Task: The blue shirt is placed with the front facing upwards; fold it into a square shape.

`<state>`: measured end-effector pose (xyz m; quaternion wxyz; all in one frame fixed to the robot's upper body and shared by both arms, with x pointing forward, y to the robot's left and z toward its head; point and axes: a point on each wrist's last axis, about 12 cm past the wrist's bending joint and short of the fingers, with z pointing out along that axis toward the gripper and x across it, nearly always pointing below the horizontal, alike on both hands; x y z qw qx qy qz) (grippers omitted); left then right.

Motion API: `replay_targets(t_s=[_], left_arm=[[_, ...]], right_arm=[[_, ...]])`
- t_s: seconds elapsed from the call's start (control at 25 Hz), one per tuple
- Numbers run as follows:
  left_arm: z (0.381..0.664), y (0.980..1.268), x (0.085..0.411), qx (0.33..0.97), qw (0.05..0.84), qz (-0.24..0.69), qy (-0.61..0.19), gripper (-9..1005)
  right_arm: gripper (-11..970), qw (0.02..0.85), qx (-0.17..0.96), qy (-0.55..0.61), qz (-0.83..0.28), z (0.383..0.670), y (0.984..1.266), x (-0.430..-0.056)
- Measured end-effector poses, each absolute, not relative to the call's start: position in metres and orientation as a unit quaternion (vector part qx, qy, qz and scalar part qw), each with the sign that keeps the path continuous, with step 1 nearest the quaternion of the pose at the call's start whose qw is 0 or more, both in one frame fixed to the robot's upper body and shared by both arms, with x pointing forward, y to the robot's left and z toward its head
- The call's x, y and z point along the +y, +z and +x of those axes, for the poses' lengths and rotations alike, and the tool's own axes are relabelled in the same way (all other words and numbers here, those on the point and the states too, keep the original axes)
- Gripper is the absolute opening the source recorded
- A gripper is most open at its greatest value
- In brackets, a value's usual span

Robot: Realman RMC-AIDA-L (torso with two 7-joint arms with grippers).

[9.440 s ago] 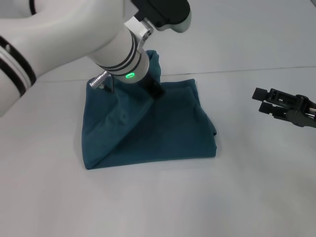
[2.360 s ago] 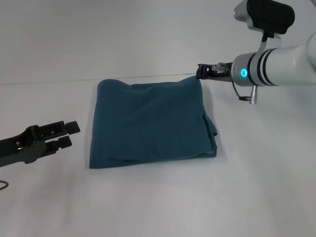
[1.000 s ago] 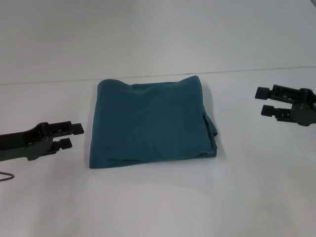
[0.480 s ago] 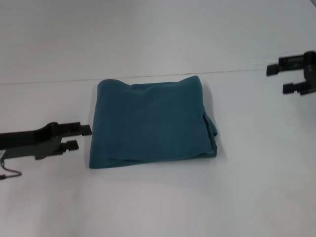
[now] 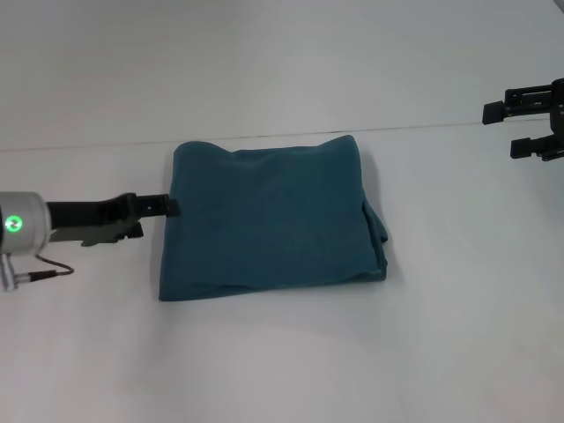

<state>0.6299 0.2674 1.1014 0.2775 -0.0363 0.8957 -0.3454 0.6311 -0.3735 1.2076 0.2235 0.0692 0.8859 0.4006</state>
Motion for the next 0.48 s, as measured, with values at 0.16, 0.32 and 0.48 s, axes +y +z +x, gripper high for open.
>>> replay_targets(t_s=[0.16,0.32,0.48], left_arm=[[0.634,1.094,0.261,0.907,0.271,-0.033,-0.321,860],[0.635,1.090,0.258,0.917,0.262,-0.025,-0.299,859],[0.634,1.086,0.250,0.920,0.257,-0.017,-0.295,859]], right_arm=[[899,0.223,0.885,0.402,0.068,0.631,1.207,-0.372],[899,0.224,0.884,0.404,0.069,0.632,1.207,-0.370],[899,0.226,0.883,0.404,0.071,0.633,1.207,-0.371]])
